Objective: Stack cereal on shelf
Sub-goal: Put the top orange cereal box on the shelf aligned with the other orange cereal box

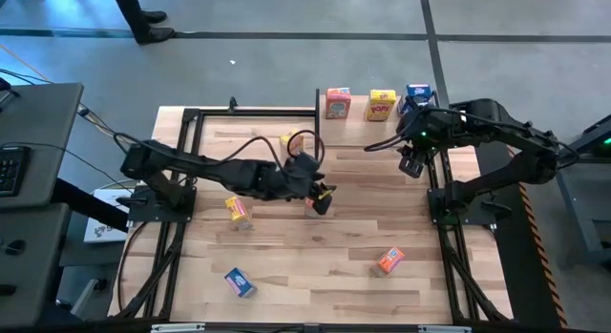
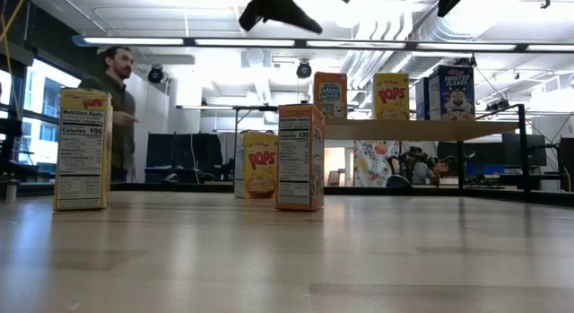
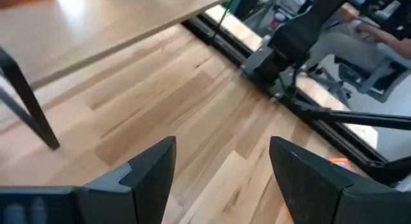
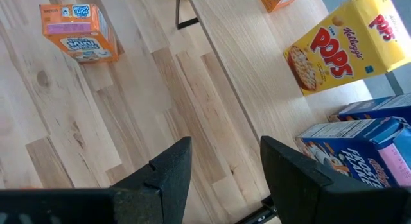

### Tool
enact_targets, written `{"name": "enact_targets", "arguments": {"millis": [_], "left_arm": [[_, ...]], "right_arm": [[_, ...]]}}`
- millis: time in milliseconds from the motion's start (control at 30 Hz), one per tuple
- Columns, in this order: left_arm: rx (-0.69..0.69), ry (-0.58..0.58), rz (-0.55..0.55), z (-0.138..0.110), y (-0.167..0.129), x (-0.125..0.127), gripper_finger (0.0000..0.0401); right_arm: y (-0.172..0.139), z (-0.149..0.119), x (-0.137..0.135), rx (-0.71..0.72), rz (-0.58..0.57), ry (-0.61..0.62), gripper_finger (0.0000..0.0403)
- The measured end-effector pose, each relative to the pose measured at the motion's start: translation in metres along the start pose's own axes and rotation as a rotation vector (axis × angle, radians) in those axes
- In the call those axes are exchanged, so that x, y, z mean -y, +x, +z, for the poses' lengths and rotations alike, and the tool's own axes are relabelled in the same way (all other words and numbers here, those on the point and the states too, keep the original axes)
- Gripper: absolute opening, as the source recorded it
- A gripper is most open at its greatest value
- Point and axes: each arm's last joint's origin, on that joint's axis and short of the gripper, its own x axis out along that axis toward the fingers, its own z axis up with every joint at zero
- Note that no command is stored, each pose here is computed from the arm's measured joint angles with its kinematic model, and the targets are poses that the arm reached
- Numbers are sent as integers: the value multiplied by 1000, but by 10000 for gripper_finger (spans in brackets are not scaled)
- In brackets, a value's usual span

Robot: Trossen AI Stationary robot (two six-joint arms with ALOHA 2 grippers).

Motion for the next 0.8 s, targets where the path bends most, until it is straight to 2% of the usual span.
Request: {"name": "enact_targets", "arguments": {"millis": [367, 800], "left_arm": [[-60, -59, 140, -17, 9, -8, 241], [-119, -38, 230, -44, 38, -10, 241]], "right_arm": [[0, 1, 0, 14, 3, 4, 177], [0, 1, 0, 14, 3, 4, 177]]}}
